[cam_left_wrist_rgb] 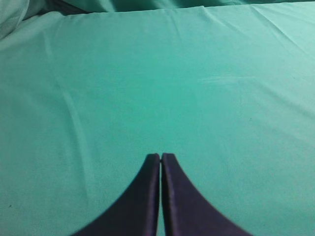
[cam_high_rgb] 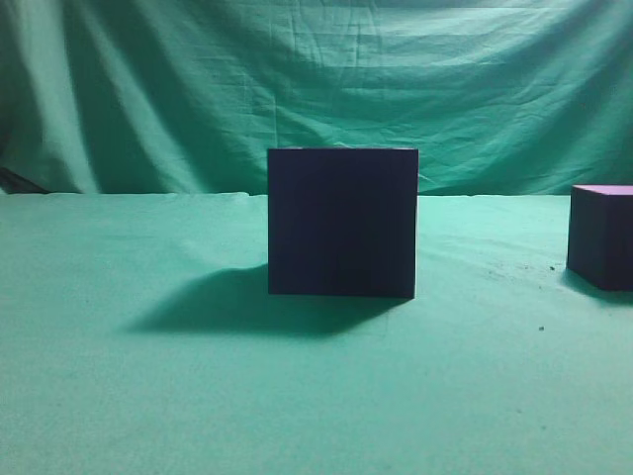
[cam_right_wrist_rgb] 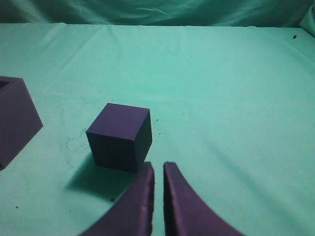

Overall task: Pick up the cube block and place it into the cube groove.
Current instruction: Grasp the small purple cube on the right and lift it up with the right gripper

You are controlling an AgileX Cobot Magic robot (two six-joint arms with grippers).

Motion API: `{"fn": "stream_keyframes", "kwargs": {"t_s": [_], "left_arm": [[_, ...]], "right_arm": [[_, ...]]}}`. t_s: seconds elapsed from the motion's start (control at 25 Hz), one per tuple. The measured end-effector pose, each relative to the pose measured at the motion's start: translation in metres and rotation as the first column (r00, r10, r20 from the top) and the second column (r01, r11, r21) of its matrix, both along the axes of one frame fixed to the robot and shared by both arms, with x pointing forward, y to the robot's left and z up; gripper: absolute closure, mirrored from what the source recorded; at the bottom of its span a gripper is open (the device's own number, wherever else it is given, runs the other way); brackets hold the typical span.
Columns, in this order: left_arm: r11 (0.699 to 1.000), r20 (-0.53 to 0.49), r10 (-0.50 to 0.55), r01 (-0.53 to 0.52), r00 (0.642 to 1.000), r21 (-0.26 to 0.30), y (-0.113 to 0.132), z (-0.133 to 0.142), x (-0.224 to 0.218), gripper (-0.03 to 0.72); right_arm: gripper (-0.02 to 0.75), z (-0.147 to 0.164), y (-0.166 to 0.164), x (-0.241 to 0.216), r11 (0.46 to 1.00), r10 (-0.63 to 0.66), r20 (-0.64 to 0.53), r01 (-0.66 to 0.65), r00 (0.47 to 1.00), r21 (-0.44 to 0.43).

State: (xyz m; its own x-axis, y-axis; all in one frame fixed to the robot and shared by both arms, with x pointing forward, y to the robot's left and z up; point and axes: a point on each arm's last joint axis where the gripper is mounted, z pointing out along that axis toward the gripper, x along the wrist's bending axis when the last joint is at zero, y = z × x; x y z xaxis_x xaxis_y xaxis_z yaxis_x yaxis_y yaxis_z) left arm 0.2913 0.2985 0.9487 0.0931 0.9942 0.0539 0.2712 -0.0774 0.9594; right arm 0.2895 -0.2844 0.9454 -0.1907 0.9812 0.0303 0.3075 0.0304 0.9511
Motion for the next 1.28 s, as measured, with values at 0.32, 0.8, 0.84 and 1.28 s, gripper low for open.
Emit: {"fn": "stream_keyframes", "kwargs": {"t_s": [0.32, 0.8, 0.84, 1.28], "left_arm": [[1.000, 0.000, 0.000, 0.000, 1.000, 0.000, 0.000, 0.000, 0.000, 0.688], [1.000, 0.000, 0.000, 0.000, 1.000, 0.000, 0.000, 0.000, 0.000, 0.688], [1.000, 0.000, 0.000, 0.000, 1.000, 0.000, 0.000, 0.000, 0.000, 0.688], [1.000, 0.000, 0.000, 0.000, 1.000, 0.000, 0.000, 0.000, 0.000, 0.688]], "right_arm": [[0.692, 0.001, 0.000, 0.000, 1.000, -0.002, 0.008, 0.002, 1.000, 0.001], [0.692, 0.052, -0.012, 0.003, 0.948, -0.203, 0.386, 0.083, 0.900, 0.306], [0.692, 0.059, -0.010, 0.001, 0.955, -0.179, 0.386, 0.066, 0.905, 0.288], [0.692, 0.083, 0.015, 0.033, 0.978, 0.080, -0.152, -0.048, 0.985, 0.204]]}}
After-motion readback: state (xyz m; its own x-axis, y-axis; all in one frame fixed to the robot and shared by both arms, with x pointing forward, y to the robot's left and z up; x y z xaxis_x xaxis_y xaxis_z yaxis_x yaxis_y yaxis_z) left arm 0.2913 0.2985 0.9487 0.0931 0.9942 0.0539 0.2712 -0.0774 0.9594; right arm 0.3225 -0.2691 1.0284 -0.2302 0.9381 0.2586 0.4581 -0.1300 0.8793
